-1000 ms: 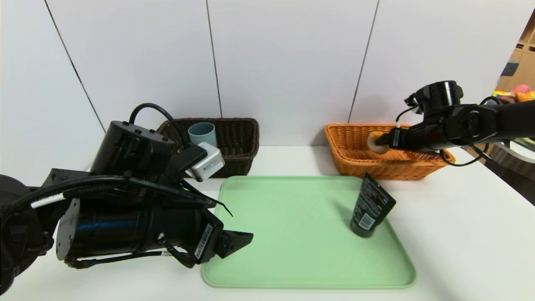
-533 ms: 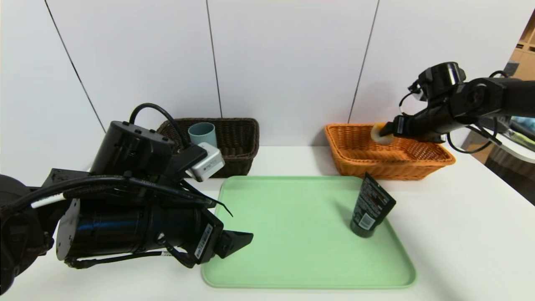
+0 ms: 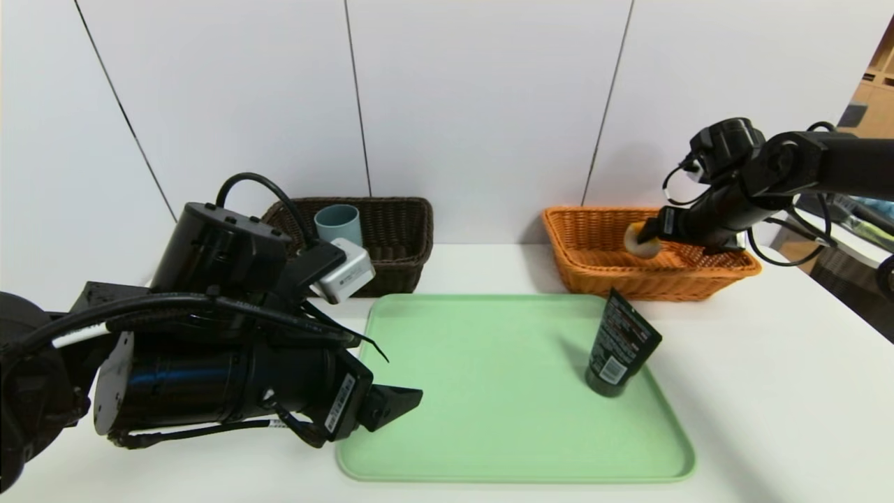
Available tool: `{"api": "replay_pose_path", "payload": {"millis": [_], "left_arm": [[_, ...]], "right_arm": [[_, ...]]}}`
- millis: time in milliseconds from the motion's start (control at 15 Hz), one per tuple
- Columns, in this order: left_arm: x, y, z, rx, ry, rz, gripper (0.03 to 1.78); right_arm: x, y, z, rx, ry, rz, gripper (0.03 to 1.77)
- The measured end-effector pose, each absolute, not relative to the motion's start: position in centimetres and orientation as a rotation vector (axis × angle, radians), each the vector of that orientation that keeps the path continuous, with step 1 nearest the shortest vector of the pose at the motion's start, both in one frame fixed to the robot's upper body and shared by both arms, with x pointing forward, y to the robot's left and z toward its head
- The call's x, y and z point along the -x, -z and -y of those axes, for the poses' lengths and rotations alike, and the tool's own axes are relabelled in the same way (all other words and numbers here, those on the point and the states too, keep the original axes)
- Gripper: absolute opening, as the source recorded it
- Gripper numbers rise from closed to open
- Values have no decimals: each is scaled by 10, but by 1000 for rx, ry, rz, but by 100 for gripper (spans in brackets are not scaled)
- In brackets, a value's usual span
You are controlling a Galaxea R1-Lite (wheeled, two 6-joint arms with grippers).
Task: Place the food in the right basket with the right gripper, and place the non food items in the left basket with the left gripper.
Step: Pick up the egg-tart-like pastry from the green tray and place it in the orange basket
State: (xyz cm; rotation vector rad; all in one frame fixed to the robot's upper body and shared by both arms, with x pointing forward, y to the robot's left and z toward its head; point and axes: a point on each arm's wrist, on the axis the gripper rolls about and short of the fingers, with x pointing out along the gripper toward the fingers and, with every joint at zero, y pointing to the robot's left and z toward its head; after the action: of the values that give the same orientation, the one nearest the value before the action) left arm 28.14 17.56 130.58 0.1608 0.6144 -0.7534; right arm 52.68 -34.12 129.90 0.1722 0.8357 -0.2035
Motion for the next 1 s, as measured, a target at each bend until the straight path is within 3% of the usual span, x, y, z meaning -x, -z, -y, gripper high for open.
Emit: {"api": "replay_pose_path", "payload": {"millis": [333,1000], "left_arm": [[-281,-1305,-176,-163,753,-617,169],[-282,-1303,-175,-165,752,-624,169]], "right_arm": [[-528,-1300,338,-250,180,-826,169],[-526,-1308,349,-626,7,-841,169]]}}
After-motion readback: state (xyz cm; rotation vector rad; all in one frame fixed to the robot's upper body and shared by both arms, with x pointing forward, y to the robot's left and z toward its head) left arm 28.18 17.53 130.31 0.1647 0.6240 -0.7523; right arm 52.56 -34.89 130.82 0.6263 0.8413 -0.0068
